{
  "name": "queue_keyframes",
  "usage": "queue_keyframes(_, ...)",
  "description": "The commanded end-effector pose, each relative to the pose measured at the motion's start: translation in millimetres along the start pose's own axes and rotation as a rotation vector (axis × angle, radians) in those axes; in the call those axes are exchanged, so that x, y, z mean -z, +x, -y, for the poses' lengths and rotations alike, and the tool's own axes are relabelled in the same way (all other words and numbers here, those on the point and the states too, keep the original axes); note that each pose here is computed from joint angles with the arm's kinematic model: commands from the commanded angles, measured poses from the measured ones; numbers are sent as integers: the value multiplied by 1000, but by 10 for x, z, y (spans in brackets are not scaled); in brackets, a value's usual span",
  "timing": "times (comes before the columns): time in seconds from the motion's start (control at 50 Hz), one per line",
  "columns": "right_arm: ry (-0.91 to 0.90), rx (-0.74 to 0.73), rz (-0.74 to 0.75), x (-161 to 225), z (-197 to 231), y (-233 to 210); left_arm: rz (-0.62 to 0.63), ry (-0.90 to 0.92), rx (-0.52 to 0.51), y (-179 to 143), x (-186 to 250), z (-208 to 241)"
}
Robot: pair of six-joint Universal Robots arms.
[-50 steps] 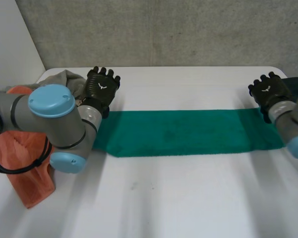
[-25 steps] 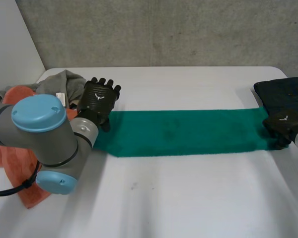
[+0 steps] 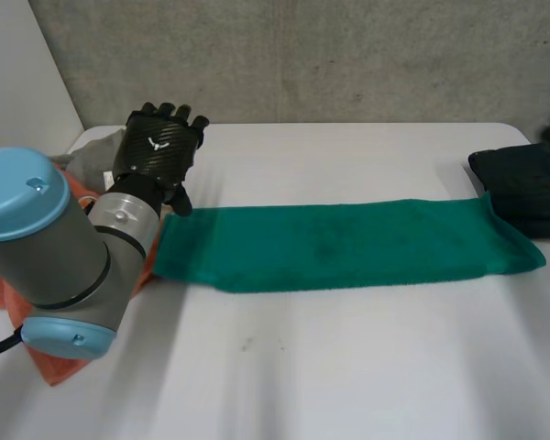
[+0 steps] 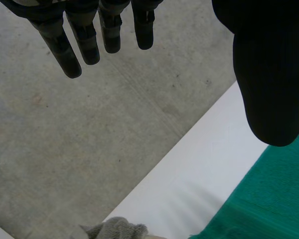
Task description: Fold the laundry.
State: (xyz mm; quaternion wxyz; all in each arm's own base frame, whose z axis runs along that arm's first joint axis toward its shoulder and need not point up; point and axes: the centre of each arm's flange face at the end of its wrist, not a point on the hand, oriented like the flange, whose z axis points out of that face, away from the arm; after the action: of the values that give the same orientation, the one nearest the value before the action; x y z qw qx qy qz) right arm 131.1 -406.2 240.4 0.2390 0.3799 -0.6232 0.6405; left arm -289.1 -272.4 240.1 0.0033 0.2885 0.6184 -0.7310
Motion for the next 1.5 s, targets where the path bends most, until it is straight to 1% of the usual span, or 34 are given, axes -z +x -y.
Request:
queue_keyframes(0.02,167,-93,58,194,704,-412,6,-1,11,-36,46,26)
queue_keyframes(0.1,136,-202,94,234,645,-480,-1,-11,33,-26,85,3)
queue_keyframes(0.14,111,-253,157,297,576,-595,-7,-10,58,-13,99,8)
queue_keyframes(0.18,82,-268,185,319,484,-621,-9,-9,75,-7,102,11)
queue_keyframes(0.22,-2,-296,187,291,133,-514,-12,-8,98,-1,104,14)
queue_keyframes(0.26,-43,-313,177,277,-75,-416,-14,-8,109,1,101,13)
queue_keyframes(0.28,-72,-328,172,272,-257,-334,-14,-6,116,6,102,17)
queue_keyframes(0.36,-108,-365,179,272,-581,-234,-21,-10,132,28,110,9)
queue_keyframes(0.4,-114,-368,184,264,-640,-251,-22,-13,132,32,112,0)
queue_keyframes(0.46,-129,-374,231,265,-736,-388,-31,-18,131,63,120,-15)
queue_keyframes(0.58,-172,-311,265,234,-981,-555,-35,-19,131,81,118,-25)
queue_keyframes(0.64,-179,-304,268,198,-1060,-596,-35,-19,131,81,118,-25)
queue_keyframes(0.86,-137,-274,224,39,-1184,-642,-34,-21,131,78,118,-32)
queue_keyframes(1.0,-151,-278,191,28,-1227,-518,-32,-20,133,73,122,-26)
queue_keyframes(1.1,-178,-280,158,67,-1317,-333,-33,-18,133,76,125,-18)
queue_keyframes(1.24,-199,-249,104,87,-1314,-103,-35,-24,133,81,139,-33)
queue_keyframes(1.36,-312,-189,-65,87,-1403,446,-34,-21,133,69,173,-14)
queue_keyframes(1.4,-310,-173,-90,73,-1373,530,-31,-19,134,58,179,-4)
queue_keyframes(1.46,-262,-146,-83,39,-1214,543,-26,-11,135,41,176,19)
queue_keyframes(1.5,-172,-150,-41,1,-943,416,-26,-10,135,38,177,24)
